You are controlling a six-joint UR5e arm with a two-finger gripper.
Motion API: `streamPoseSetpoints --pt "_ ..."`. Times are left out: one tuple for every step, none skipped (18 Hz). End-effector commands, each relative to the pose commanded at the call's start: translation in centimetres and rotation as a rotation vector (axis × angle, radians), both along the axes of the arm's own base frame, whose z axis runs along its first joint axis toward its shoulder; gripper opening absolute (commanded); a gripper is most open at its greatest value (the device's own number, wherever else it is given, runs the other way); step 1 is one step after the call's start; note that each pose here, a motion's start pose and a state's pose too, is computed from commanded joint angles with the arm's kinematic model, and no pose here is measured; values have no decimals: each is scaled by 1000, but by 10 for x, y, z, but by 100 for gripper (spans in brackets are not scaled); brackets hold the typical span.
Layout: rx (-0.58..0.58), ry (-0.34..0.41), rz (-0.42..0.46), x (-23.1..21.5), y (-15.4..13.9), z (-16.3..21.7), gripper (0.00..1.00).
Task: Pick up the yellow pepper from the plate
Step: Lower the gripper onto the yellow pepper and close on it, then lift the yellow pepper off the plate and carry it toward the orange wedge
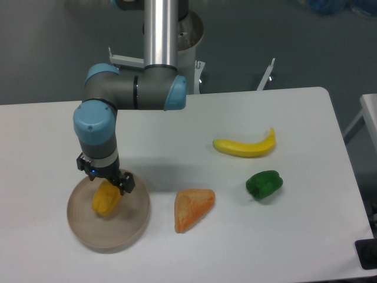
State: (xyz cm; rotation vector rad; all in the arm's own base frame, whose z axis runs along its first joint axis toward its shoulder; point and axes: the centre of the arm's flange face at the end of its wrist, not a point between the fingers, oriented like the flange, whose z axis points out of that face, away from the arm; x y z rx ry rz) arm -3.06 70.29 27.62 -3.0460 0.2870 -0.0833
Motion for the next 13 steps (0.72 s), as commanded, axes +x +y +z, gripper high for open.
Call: streamPoseSetpoints --pt "0 0 0 0 0 -1 100" --pt "-3 -1 -2 1 0 -3 100" --pt "-7 -2 -2 1 0 -6 100" --pt "-3 1 -3 1 1 -5 100" --pt "8 4 -3 0 2 -6 100" --pt "14 7 -4 1 3 -5 100" --pt "16 12 -4 1 3 -5 98" --pt "13 24 -6 1 3 -6 90" --pt "11 27 -9 0 3 -6 77" --pt "12 29 -11 0 3 -6 66" --pt "12 29 -12 0 3 -6 62" --pt "15 30 -14 -1 4 -4 59" --pt "16 30 -15 -1 4 -4 56"
